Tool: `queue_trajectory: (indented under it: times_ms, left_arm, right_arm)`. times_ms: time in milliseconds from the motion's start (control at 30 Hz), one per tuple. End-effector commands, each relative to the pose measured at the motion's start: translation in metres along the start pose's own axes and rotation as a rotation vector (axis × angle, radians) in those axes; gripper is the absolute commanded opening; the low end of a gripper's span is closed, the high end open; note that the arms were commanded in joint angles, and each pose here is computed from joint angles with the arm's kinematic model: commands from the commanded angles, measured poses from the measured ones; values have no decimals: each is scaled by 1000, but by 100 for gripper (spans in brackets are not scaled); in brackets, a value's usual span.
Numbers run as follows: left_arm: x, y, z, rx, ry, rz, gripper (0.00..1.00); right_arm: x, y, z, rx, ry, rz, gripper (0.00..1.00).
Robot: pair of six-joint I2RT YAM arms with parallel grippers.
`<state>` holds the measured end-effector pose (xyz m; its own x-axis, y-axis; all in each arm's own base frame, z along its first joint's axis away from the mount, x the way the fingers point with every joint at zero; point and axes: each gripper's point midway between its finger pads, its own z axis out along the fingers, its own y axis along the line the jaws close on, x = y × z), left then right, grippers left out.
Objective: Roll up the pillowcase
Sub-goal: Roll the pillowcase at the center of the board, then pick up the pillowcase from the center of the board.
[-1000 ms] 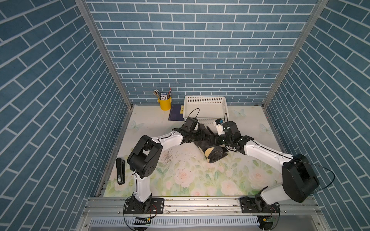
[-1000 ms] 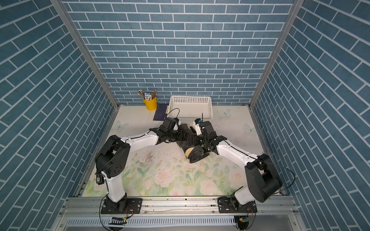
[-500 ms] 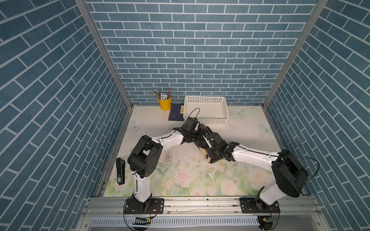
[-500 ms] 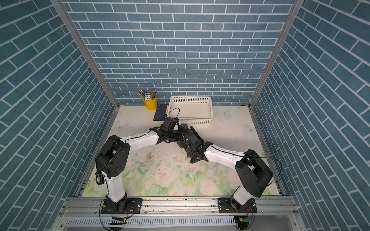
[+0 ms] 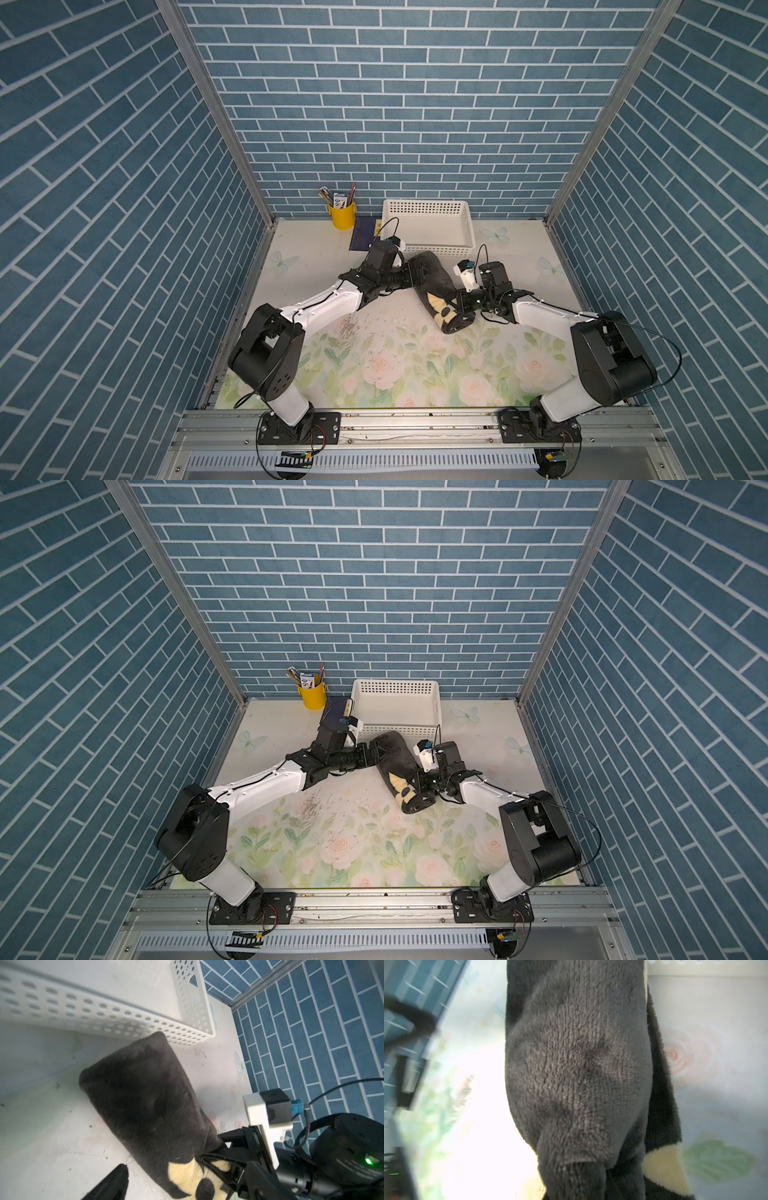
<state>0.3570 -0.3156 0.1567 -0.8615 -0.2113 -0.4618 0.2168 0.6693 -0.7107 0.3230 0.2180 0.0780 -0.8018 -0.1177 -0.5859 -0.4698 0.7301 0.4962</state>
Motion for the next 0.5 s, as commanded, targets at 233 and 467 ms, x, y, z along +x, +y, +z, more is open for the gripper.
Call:
queue_trajectory:
  times_ms: [233, 467]
  left_arm:
    - [33, -4, 43, 233, 62, -195, 97]
    - [49, -12, 67, 354, 97, -253, 97]
  right_arm:
    - [39, -35, -3, -224, 68, 416, 22]
    - [41, -51, -7, -210, 57, 463, 23]
